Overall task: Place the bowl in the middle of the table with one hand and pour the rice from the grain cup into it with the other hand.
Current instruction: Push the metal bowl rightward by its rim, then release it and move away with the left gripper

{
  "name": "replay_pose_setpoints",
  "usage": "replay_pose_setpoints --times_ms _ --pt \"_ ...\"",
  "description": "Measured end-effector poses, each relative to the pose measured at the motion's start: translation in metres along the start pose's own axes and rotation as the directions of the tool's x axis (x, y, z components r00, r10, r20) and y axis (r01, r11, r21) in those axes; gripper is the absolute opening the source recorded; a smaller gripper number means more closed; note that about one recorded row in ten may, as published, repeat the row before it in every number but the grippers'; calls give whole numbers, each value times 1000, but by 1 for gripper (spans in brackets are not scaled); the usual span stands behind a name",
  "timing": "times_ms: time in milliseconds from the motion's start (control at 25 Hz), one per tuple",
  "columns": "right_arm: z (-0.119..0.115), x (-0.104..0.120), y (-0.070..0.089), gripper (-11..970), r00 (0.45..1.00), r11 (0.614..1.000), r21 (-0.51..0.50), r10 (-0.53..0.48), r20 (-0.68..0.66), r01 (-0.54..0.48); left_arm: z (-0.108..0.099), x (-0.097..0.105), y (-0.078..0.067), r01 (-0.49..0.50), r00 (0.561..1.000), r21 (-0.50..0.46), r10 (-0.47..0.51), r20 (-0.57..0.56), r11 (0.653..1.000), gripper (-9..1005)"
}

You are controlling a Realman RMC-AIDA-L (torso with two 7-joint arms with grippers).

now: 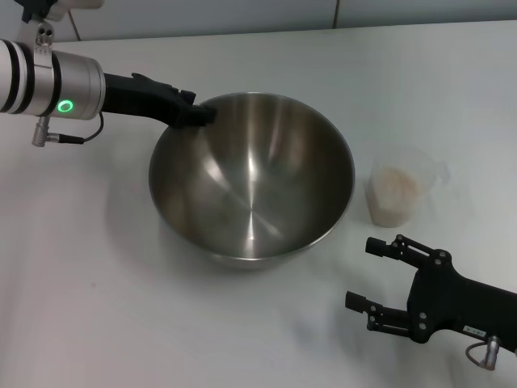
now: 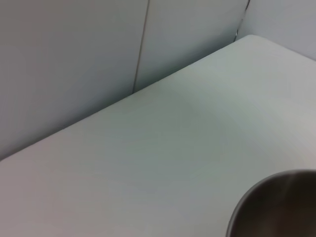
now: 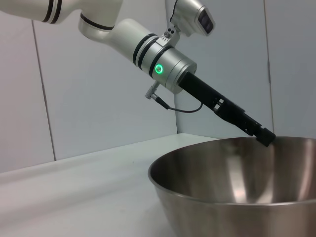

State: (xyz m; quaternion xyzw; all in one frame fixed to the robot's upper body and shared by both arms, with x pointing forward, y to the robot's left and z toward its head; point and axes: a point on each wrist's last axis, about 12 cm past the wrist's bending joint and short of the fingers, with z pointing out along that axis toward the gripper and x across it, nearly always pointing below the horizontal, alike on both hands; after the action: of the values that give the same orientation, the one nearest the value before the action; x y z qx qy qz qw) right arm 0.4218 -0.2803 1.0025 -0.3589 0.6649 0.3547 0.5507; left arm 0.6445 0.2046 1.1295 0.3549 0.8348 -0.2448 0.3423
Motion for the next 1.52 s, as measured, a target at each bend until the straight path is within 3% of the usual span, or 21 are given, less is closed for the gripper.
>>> replay_pose_setpoints --times_ms 360,560,920,1120,1280,1360,1400,1520 --pt "0 0 -1 832 1000 1000 -1 -1 -1 1 0 -1 -2 -4 1000 11 4 9 1000 612" --pt "-1 0 -1 832 1000 1000 3 0 2 0 0 -2 -2 -6 1000 8 6 10 1000 848" --pt "-3 0 0 831 1000 1000 11 2 3 -2 -2 0 -2 -5 999 23 4 42 1000 871" --pt "-3 1 0 832 1000 1000 16 4 4 -4 -22 16 -3 -9 977 78 -8 211 997 871" --pt "-3 1 0 831 1000 1000 17 4 4 -4 -61 68 -6 -23 885 95 -24 464 995 871" --pt "-3 1 0 831 1000 1000 18 4 4 -4 -61 68 -6 -23 885 95 -24 464 995 871" --pt "-3 1 0 831 1000 1000 19 4 4 -4 -81 108 -15 -73 836 75 20 549 994 871" --pt "-4 1 0 832 1000 1000 20 3 4 -3 -97 145 -30 -151 792 49 91 604 987 871"
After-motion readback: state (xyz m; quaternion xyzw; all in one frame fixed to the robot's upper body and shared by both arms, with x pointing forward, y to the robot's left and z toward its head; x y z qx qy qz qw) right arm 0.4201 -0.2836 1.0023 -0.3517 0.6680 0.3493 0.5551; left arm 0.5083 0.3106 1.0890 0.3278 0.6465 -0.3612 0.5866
